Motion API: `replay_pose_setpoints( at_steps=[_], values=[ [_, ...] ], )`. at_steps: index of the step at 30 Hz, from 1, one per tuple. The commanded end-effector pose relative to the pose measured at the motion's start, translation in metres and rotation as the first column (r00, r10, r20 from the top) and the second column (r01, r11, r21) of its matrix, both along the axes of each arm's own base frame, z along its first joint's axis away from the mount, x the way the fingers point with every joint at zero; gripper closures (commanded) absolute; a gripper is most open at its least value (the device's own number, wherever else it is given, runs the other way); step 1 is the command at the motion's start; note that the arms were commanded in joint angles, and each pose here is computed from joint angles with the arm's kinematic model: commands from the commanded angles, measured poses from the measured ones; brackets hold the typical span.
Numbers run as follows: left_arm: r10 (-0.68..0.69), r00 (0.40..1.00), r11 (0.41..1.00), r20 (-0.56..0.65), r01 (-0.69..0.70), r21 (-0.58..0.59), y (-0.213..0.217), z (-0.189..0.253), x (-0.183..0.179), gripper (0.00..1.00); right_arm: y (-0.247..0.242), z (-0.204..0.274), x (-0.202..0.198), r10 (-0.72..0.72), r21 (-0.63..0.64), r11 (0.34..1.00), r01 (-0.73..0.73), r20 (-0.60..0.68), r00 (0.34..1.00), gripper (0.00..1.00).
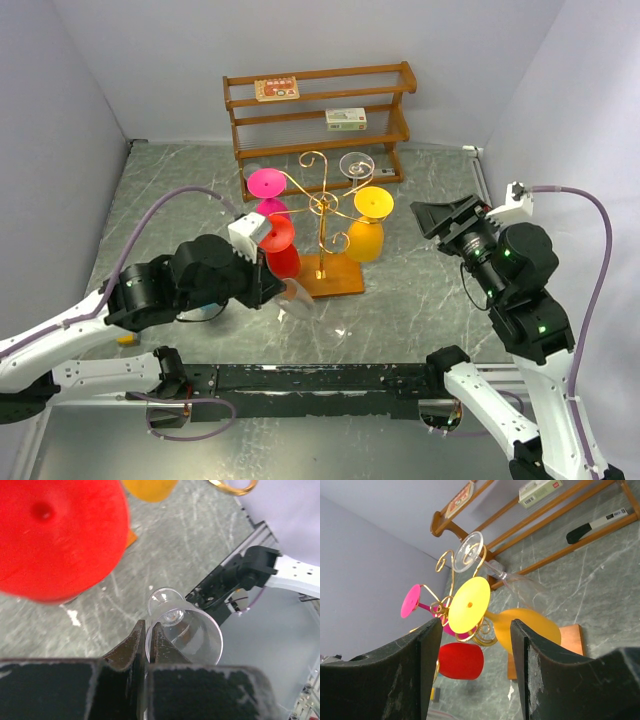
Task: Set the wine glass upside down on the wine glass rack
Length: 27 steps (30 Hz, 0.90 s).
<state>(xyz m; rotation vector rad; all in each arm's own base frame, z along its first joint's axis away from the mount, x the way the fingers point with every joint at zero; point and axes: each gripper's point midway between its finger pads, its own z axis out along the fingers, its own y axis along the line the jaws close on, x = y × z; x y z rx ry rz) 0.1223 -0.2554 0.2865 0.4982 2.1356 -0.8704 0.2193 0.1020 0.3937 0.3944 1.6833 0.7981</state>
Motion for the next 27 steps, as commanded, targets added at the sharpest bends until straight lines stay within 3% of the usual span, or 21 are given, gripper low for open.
replay_pose_setpoints(
  at_steps=[1,12,23,27],
  values=[
    [-0.133,0.987,0.969,0.091,0.149,-0.198,-0.038,0.041,-0.008,0.93,0.0,0.021,-0.001,0.004,0.029,1.0,-0.006,0.087,0.996,0.43],
    [-0.279,0.94,0.876,0.197,0.333,-0.349,-0.072,0.087,-0.026,0.93,-0.008,0.016,-0.011,-0.031,0.054,0.998,0.027,0.067,0.997,0.43],
    [-0.231,0.915,0.831,0.33,0.362,-0.423,-0.096,0.141,-0.01,0.93,-0.017,0.005,-0.022,-0.074,0.12,0.99,0.077,-0.031,0.997,0.46],
    [-0.181,0.895,0.822,0.407,0.365,-0.438,-0.1,0.171,-0.001,0.93,-0.014,0.021,-0.028,-0.057,0.161,0.985,0.056,-0.002,0.998,0.46]
  ],
)
